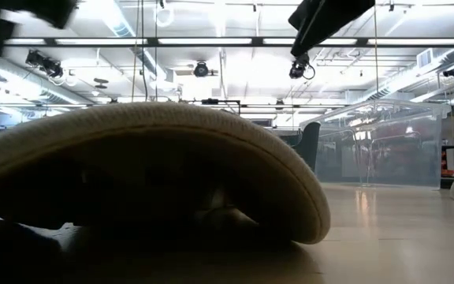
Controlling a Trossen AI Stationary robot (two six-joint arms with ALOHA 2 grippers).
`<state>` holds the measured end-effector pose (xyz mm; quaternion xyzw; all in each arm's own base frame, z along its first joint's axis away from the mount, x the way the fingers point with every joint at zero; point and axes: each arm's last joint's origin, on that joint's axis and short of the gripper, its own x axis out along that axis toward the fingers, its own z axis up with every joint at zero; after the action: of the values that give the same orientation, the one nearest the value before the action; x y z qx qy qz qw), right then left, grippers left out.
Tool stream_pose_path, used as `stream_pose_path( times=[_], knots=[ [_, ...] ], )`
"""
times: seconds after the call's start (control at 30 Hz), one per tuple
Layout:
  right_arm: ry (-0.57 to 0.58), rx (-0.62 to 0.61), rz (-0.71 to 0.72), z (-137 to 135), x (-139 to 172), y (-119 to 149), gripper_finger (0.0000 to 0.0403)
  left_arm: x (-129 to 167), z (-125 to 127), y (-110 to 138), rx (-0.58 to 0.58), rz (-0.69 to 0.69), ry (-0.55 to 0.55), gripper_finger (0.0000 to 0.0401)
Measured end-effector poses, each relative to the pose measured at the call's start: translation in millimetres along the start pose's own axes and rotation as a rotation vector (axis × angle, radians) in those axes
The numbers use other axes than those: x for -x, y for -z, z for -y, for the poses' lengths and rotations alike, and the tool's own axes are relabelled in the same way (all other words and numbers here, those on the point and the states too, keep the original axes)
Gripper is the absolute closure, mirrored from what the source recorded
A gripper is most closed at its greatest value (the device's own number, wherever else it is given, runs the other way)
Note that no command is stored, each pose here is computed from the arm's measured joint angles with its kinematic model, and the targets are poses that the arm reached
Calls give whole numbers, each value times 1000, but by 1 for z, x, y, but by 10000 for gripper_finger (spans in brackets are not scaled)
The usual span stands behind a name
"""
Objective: Pick & Place hat
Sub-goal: Put the dark blue cap into the blue bin
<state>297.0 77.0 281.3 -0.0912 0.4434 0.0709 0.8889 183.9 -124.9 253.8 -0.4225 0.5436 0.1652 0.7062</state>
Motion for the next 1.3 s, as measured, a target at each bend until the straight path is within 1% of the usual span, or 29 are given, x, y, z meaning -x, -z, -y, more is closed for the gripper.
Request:
stream_pose_path(
  times=[0.1,0.17,0.33,0.4,0.5,0.6,0.73,0.9,1.03,1.17,1.3],
  knots=[
    [1,1,-3,0,-2,0,280,-10,3,22,71,-36,-43,286],
    [3,11,-6,0,-2,0,279,-17,4,35,102,-30,-78,286],
    [3,78,-5,0,-2,0,279,-38,6,57,215,-13,-148,286],
    [4,99,-4,0,-2,0,279,-46,8,64,244,-16,-150,286],
    [5,113,14,0,-2,-2,279,-54,15,71,264,-36,-102,286],
    [6,126,29,0,-2,-3,279,-62,19,77,283,-46,-84,286],
    [7,130,41,0,-2,-4,279,-74,19,82,321,-40,-110,286],
    [9,162,49,0,-2,-5,279,-86,18,86,303,-28,-148,288],
    [10,178,60,0,-2,-6,279,-87,18,86,311,-28,-149,304],
    [10,172,63,0,-2,-7,279,-87,18,85,276,-32,-150,330],
    [10,170,63,0,-2,-7,279,-87,18,83,222,-19,-146,374]
  ],
)
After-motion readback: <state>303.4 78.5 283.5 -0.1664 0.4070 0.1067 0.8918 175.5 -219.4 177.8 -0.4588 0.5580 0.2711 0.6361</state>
